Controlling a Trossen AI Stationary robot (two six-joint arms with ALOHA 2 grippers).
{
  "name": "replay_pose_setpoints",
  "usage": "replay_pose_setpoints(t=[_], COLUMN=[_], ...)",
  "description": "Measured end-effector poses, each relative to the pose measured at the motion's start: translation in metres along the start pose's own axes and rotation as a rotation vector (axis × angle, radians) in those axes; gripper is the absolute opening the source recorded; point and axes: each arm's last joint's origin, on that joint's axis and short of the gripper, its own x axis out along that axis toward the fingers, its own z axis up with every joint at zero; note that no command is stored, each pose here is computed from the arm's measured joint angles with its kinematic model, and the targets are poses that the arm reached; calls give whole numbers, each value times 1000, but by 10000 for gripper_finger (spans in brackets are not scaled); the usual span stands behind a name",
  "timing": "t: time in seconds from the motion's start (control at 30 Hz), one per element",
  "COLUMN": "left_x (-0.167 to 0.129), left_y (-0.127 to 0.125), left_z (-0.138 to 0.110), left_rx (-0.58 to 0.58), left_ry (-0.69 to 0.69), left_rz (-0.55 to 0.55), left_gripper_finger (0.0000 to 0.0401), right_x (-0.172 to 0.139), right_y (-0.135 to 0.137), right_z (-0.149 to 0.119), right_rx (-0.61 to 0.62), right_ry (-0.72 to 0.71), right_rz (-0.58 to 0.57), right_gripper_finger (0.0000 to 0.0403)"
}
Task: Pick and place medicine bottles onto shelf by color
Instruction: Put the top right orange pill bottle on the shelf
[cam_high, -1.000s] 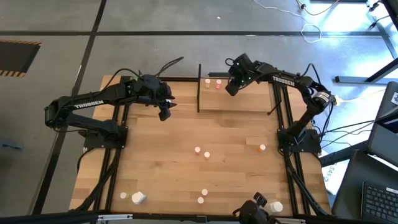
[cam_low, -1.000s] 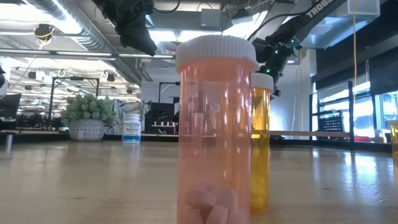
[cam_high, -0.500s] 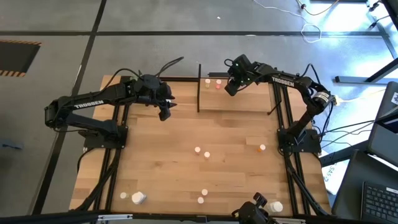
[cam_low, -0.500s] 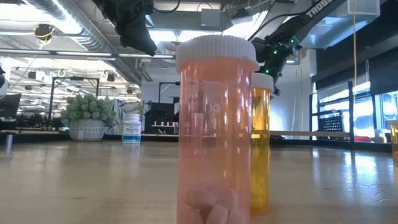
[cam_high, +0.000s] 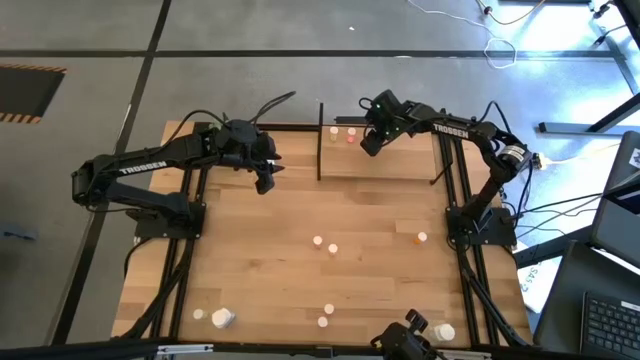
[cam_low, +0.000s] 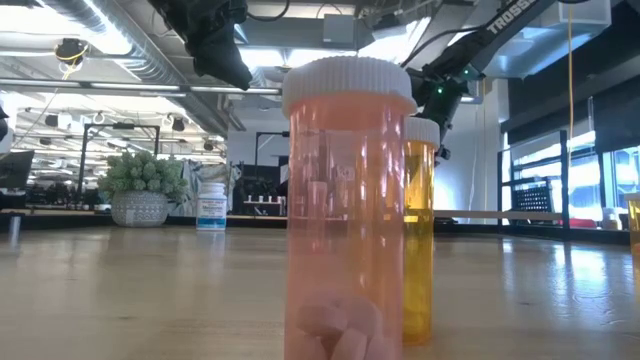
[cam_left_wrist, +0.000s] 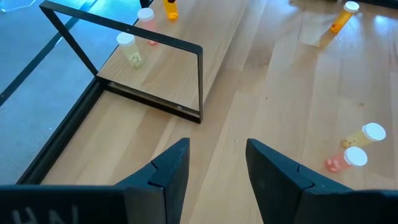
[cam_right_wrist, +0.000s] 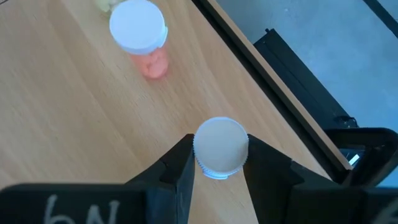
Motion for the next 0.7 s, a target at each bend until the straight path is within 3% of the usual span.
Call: replay_pose_setpoints(t=[0.7], left_x=[0], left_y=[0], left_z=[0], left_rx=[3], left_ry=[0], left_rz=[0], left_gripper_finger=[151], right_x=[0], right_y=[0], right_z=[0], right_rx=[-29], right_ry=[-4], right_rz=[-7], right_gripper_finger=[138])
